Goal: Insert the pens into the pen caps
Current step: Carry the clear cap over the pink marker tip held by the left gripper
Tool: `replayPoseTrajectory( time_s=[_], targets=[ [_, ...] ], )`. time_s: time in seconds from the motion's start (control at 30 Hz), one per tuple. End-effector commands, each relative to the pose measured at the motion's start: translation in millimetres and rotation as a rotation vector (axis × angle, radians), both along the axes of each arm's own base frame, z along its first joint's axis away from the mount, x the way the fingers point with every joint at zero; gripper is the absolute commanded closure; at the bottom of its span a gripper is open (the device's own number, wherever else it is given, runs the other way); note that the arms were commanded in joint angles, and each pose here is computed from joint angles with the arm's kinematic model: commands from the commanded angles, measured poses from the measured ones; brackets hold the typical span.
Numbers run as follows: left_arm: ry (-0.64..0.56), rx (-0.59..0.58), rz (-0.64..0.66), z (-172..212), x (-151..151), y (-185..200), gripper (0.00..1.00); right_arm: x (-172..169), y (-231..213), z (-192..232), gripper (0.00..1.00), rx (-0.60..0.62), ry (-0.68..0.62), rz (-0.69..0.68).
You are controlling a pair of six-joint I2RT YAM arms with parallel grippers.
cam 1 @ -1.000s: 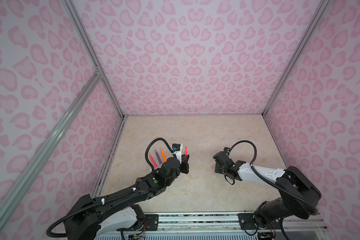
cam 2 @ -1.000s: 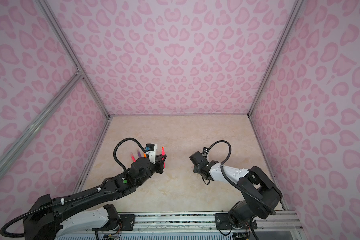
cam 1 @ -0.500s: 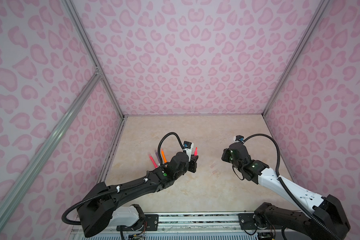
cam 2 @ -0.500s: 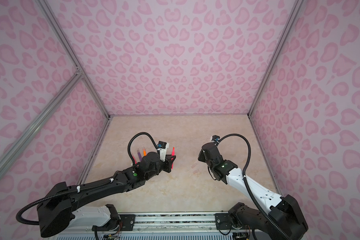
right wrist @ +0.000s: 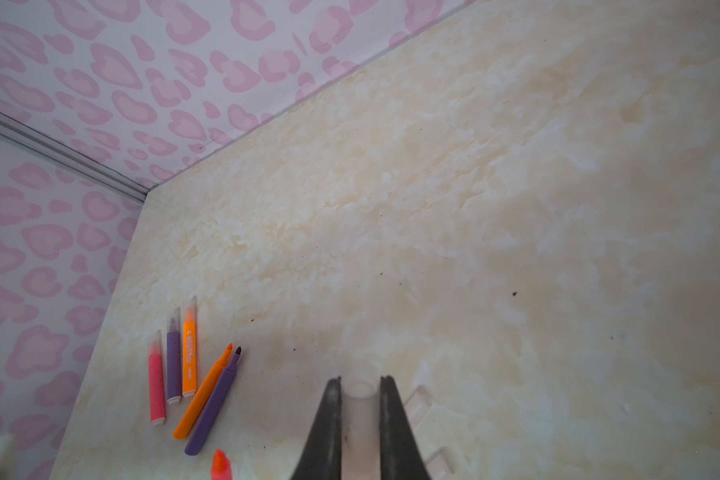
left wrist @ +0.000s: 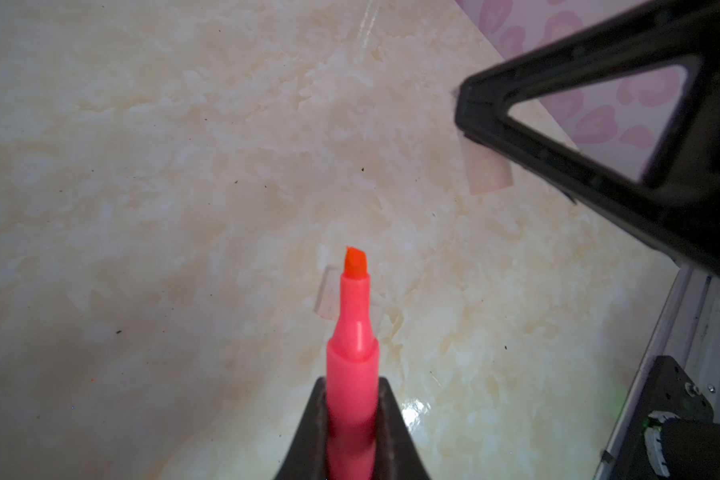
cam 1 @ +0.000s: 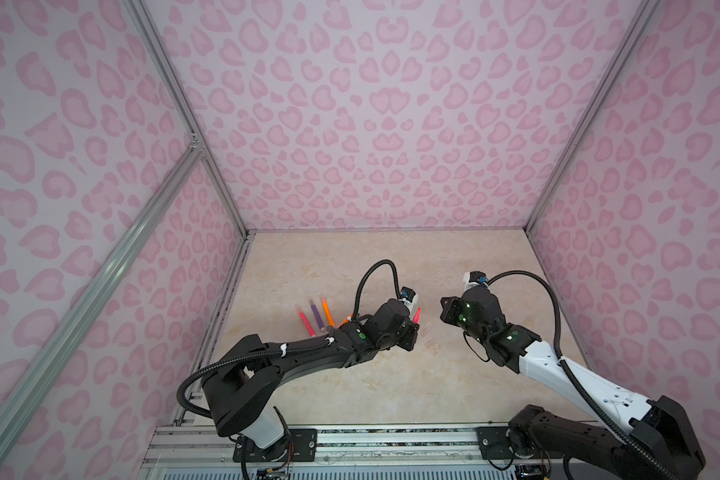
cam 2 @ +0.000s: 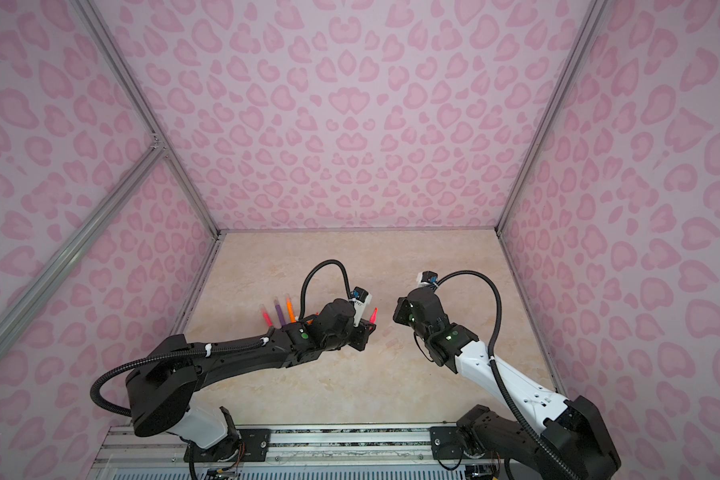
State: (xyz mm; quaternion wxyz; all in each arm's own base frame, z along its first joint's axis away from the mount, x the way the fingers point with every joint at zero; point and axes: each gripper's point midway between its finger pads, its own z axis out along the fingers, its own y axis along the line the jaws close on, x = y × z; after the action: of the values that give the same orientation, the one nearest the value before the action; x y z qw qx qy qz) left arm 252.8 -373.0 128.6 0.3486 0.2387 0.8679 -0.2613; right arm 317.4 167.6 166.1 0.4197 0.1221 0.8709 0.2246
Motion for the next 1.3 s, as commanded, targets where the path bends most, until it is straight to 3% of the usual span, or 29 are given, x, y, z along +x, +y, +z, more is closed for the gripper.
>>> replayPoseTrajectory(
  time_s=[0.0,0.17,0.9,1.27],
  targets=[
    [-0.056,0.106,0.022,-4,1,2,0.97,3,17,2,1.0,0.047,0.009,0.041],
    [-0.077,0.154,0.021,-7,0,-3,0.97,2,27,2,1.0,0.062,0.003,0.054],
    [-0.061,0.122,-0.006,-5,-6,-8,0.97,-8,15,6,1.0,0.181,-0.091,-0.063],
    [-0.063,0.117,-0.017,-4,-7,-10,0.97,-2,37,5,1.0,0.219,-0.085,0.012]
  ],
)
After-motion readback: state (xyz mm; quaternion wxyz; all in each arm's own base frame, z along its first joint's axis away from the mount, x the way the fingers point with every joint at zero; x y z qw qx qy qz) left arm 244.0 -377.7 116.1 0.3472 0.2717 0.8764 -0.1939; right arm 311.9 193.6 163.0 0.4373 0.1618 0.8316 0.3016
